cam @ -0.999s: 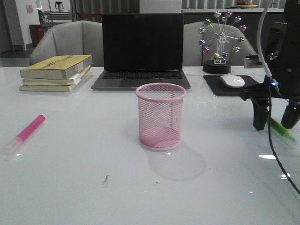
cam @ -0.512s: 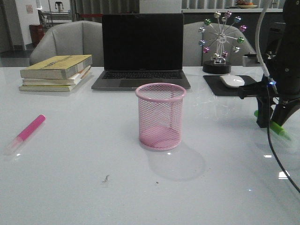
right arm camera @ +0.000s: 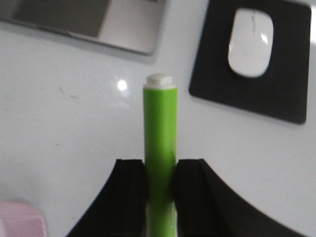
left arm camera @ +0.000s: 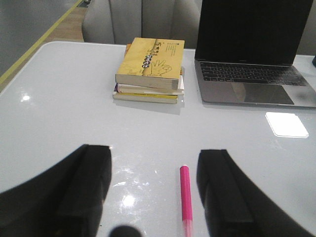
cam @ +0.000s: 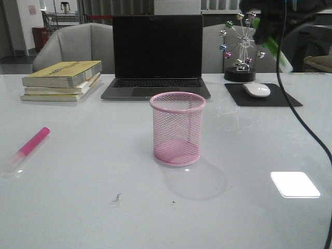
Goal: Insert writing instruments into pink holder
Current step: 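Lift the green marker and carry it over the pink holder, then lower the green marker into the holder and open the right gripper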
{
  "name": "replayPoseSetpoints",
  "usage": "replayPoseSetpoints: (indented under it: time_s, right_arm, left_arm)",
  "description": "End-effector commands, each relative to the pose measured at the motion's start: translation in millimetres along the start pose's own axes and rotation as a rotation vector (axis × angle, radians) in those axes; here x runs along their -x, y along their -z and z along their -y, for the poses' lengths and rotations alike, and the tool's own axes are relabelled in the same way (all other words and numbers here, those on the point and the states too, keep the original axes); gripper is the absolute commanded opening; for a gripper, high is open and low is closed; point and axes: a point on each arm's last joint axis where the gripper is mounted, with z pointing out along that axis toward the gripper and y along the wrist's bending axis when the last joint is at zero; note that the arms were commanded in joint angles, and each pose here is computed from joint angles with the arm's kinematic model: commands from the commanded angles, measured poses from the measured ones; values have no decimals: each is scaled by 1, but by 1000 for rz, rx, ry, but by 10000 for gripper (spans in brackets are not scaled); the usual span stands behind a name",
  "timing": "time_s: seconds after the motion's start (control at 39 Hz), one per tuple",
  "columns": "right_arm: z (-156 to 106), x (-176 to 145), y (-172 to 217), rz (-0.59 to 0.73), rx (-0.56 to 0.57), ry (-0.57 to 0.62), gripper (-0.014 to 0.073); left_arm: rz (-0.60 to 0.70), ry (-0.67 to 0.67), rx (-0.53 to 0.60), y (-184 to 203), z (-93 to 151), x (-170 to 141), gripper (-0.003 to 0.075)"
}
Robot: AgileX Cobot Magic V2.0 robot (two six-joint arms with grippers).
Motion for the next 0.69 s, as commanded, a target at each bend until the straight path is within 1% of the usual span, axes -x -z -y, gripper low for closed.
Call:
replayPoseSetpoints:
  time_s: [0.0, 0.08, 0.13, 0.2, 0.33, 0.41, 0.56, 0.67]
  right_arm:
    - [-21, 19, 47, 266, 52, 32, 29]
    - [-39, 8, 59, 356, 106, 36, 29]
    - [-54, 1, 63, 451, 149, 49, 29]
    - [-74, -14, 62, 565, 209, 66, 29]
    - [-102, -35, 52, 680, 297, 76, 29]
    - [-112, -47, 38, 691, 319, 84, 29]
    - [-117, -61, 7, 668, 312, 89, 29]
    - [-118, -65, -3, 670, 312, 90, 29]
  left_arm:
    - [104, 22, 4, 3, 0, 18, 455]
    - [102, 22, 4, 3, 0, 18, 455]
    - [102, 22, 4, 3, 0, 18, 455]
    - [102, 22, 4, 3, 0, 18, 455]
    - [102, 22, 4, 3, 0, 18, 455]
    - [102, 22, 4, 3, 0, 18, 455]
    - [102, 22, 4, 3, 0, 18, 455]
    - [102, 22, 4, 3, 0, 18, 455]
